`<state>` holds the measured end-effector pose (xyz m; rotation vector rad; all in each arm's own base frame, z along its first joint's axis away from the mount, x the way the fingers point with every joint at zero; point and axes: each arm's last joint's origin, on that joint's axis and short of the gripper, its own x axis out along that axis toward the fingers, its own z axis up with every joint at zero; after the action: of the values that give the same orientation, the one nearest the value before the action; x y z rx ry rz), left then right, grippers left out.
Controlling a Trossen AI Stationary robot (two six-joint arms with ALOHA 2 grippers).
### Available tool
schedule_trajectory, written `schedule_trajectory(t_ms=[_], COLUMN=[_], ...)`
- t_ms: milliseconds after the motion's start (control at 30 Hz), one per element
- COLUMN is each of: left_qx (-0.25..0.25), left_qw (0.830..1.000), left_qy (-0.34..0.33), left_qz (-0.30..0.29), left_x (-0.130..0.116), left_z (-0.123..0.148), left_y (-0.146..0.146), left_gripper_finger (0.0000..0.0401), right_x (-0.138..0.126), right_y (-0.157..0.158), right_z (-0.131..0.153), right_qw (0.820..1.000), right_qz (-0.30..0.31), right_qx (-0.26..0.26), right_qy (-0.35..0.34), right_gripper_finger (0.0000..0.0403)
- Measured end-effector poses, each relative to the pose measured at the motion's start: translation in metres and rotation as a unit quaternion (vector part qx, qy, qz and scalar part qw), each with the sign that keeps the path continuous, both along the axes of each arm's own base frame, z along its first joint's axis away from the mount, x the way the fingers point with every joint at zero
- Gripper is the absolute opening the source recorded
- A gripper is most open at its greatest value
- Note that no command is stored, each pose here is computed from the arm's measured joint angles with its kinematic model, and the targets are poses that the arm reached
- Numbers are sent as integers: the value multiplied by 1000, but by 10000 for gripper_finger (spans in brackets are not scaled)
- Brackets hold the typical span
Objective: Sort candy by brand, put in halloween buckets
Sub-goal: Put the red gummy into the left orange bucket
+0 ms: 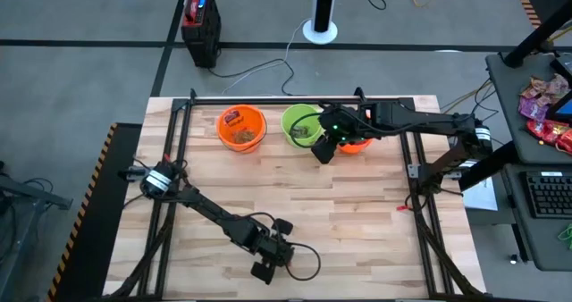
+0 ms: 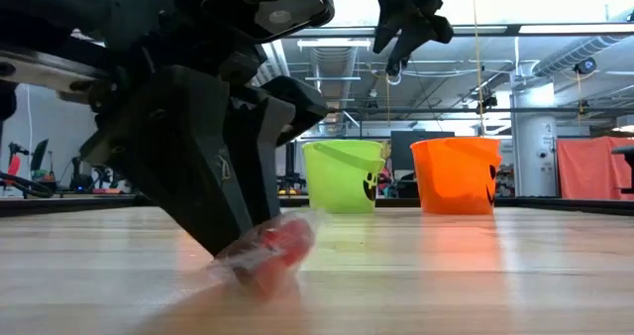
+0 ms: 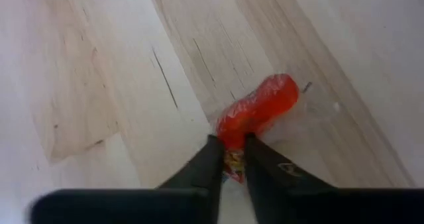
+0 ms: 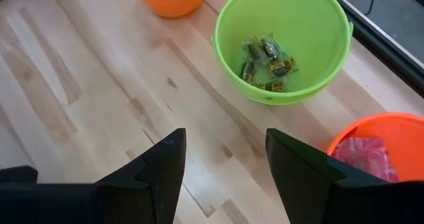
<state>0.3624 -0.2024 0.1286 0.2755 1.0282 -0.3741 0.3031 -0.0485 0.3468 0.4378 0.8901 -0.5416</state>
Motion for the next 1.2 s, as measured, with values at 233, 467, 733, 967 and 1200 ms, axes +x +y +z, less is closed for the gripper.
schedule_trajectory(t_ms=[233, 467, 733, 967, 1200], left_qx=[-18, -18, 44, -16, -67], left_qw=[1000, 995, 904, 780, 735], left_qy=[2, -4, -9, -30, 71], left_qz=[23, 98, 424, 625, 672], left_x=[-4, -18, -60, -108, -140], left_z=[14, 65, 145, 188, 144], left_y=[2, 25, 134, 286, 344], left_gripper_finger=[4, 0, 0, 0, 1], right_x=[-3, -9, -15, -15, -15], right_y=[0, 1, 2, 2, 2], right_z=[-2, -3, 0, 0, 0], right_qw=[1000, 999, 998, 997, 995], right_qz=[6, 19, 29, 49, 68], right_qx=[-1, -6, -10, -22, -31], right_qy=[22, 43, 55, 60, 65], right_gripper_finger=[201, 201, 201, 201, 201])
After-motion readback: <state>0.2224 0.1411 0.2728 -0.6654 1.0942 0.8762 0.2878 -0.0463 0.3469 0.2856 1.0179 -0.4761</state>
